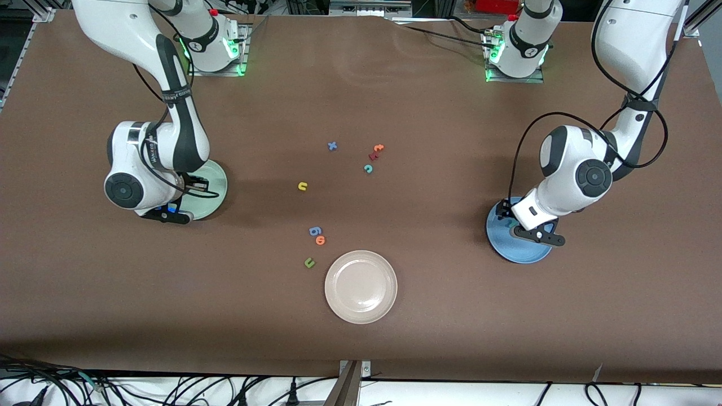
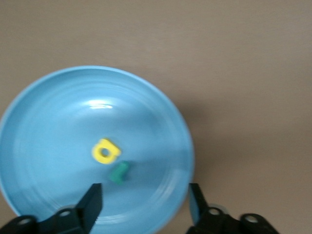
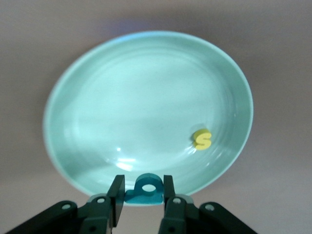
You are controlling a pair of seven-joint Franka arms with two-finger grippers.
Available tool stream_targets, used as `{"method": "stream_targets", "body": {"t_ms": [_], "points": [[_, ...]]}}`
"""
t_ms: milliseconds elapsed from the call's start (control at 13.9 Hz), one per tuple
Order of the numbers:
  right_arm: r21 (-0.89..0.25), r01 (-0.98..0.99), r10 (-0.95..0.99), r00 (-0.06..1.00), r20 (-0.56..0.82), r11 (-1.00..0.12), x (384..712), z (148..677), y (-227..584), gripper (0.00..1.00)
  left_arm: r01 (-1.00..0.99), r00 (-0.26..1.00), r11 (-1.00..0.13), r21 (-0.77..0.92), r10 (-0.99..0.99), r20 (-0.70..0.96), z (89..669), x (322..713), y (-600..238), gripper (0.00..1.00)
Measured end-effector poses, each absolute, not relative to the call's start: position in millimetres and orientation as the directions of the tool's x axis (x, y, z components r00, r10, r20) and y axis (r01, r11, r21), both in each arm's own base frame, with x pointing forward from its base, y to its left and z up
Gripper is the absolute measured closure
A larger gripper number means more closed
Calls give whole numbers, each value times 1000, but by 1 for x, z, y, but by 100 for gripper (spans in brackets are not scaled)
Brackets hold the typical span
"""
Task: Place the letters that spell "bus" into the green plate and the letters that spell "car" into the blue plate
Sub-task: 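Place the b with the right gripper while the left gripper places the L, then reach the left gripper to the teal c while the right reaches yellow u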
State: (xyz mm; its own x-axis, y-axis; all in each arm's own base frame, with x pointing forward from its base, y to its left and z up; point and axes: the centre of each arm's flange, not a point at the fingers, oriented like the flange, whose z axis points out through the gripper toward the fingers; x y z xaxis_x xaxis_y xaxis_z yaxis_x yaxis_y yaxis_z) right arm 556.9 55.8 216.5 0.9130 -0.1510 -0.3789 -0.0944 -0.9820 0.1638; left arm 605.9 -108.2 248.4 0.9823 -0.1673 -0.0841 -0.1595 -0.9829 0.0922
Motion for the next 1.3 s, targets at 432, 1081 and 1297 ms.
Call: {"method": "stream_targets", "body": {"t_ms": [432, 1081, 1297], "points": [[94, -90, -119, 917, -380, -992, 538, 190, 23, 57, 95, 983, -995, 25, 90, -159, 258, 548, -295, 0], [28, -179, -178, 923, -342, -983, 545, 224, 76, 0, -78, 993, -993, 89, -85, -84, 244, 450, -451, 0], [21, -282, -274, 909, -313, -959, 541, 242, 159, 0, -118, 991, -987, 113, -125, -57, 228, 442, -472, 0]]}}
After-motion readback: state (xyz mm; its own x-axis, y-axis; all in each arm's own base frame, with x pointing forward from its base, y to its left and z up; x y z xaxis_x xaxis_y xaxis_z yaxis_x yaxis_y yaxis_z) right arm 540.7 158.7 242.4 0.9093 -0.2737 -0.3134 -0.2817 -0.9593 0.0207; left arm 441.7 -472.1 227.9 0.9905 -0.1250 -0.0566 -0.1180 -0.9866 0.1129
